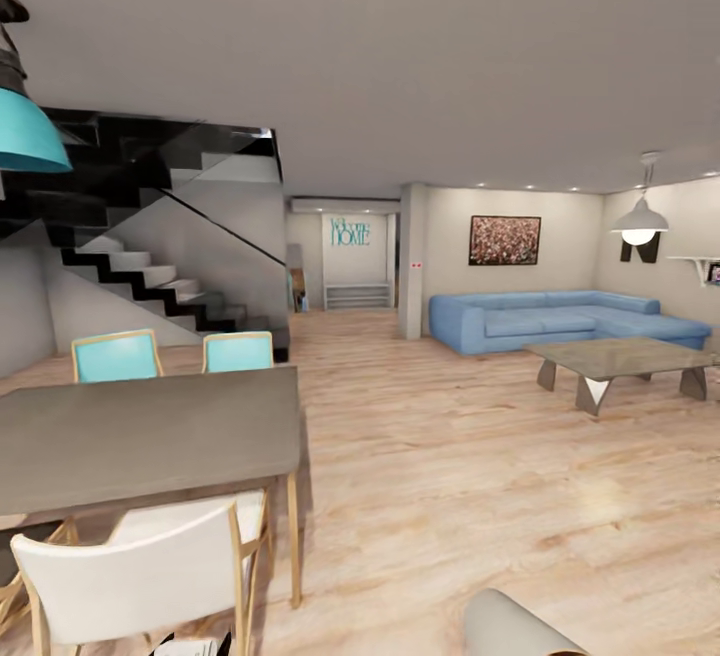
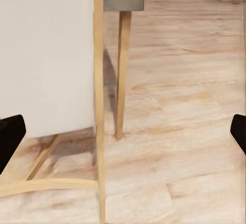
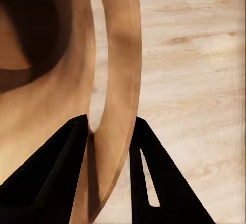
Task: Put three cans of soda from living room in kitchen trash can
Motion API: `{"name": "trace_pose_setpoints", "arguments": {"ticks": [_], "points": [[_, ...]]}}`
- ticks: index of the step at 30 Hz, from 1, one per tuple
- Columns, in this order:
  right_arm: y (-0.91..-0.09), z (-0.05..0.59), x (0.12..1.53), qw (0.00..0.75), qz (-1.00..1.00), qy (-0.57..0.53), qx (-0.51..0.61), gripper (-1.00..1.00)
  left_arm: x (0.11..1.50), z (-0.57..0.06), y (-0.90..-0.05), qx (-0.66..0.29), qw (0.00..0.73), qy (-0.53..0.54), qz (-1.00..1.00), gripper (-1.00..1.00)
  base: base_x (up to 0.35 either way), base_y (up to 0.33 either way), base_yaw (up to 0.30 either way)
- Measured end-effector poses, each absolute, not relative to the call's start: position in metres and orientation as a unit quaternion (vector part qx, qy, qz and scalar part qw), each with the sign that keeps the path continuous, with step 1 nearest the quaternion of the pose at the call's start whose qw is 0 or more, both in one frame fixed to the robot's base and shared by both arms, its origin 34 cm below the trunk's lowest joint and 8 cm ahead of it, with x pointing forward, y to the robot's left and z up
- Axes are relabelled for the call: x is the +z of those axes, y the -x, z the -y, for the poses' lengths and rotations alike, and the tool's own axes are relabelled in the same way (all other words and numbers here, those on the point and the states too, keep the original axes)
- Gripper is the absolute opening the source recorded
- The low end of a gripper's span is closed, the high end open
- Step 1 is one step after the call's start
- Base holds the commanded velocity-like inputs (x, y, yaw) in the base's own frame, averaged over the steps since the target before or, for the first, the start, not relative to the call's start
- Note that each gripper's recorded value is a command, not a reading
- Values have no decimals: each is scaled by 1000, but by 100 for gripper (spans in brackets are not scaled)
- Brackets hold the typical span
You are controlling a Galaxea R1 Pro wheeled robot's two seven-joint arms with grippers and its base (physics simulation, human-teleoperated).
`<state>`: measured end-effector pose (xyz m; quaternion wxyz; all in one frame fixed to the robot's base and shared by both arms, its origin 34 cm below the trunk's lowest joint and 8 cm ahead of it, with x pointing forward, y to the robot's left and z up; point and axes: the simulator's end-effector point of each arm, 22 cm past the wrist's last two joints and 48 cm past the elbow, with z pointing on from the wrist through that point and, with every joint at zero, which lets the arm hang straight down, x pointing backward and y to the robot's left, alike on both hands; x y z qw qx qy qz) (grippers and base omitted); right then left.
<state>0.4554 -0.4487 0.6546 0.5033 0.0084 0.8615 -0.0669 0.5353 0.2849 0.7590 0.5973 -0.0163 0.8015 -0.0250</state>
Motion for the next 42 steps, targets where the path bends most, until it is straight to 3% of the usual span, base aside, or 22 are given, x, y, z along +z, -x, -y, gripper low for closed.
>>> {"name": "trace_pose_setpoints", "arguments": {"ticks": [42], "points": [[-465, 448, 670, 524, -849, -11, -66, -100, 779, -285, -540, -26, 617, 16, -787, 100, 251, -186, -193]]}}
